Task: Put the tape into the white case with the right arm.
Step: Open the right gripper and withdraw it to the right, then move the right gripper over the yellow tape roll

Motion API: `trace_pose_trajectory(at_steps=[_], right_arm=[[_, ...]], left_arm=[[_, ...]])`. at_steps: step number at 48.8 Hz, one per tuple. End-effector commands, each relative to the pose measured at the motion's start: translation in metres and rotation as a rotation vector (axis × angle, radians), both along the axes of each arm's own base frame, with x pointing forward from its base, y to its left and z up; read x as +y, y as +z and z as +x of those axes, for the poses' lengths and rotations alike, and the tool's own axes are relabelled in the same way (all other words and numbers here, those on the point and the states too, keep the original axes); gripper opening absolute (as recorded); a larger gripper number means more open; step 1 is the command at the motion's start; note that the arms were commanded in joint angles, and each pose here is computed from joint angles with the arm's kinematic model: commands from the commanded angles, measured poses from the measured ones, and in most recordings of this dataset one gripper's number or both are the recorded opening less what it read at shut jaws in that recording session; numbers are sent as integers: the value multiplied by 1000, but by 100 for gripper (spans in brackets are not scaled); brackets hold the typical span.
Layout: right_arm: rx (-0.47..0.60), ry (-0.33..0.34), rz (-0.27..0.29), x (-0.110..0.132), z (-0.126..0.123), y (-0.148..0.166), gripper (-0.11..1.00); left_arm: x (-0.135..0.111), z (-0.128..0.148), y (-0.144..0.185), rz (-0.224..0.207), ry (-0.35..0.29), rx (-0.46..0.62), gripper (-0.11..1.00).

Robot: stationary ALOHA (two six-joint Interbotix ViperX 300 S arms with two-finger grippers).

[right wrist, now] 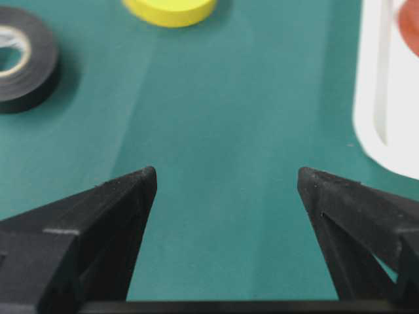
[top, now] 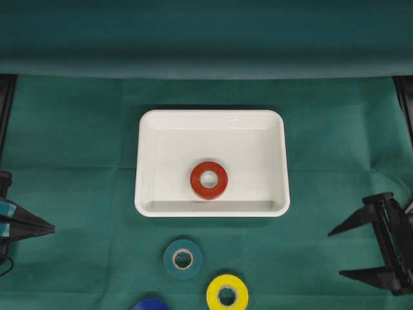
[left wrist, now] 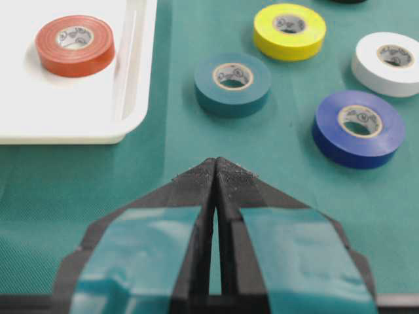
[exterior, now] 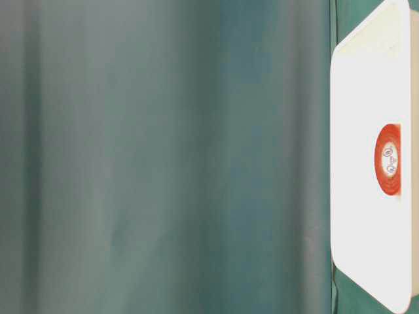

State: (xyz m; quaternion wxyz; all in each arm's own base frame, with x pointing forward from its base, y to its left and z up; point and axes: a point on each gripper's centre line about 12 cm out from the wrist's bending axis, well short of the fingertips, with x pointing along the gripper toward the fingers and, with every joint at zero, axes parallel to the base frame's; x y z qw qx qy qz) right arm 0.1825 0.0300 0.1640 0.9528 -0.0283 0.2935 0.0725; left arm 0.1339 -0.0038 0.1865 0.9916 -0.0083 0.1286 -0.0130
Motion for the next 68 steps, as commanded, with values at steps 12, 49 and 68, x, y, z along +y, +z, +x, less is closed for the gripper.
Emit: trace_pose_trajectory(at_steps=[12,49,68], right_arm=[[-6,20,3,4,2,2,65],[45,80,10,29,63,4,65],[102,81,-2,46,132,-5,66]], left_arm=[[1,2,5,-2,5,-14,0],[1,2,5,-2,5,-15,0],[1,2,5,-2,5,-17,0]])
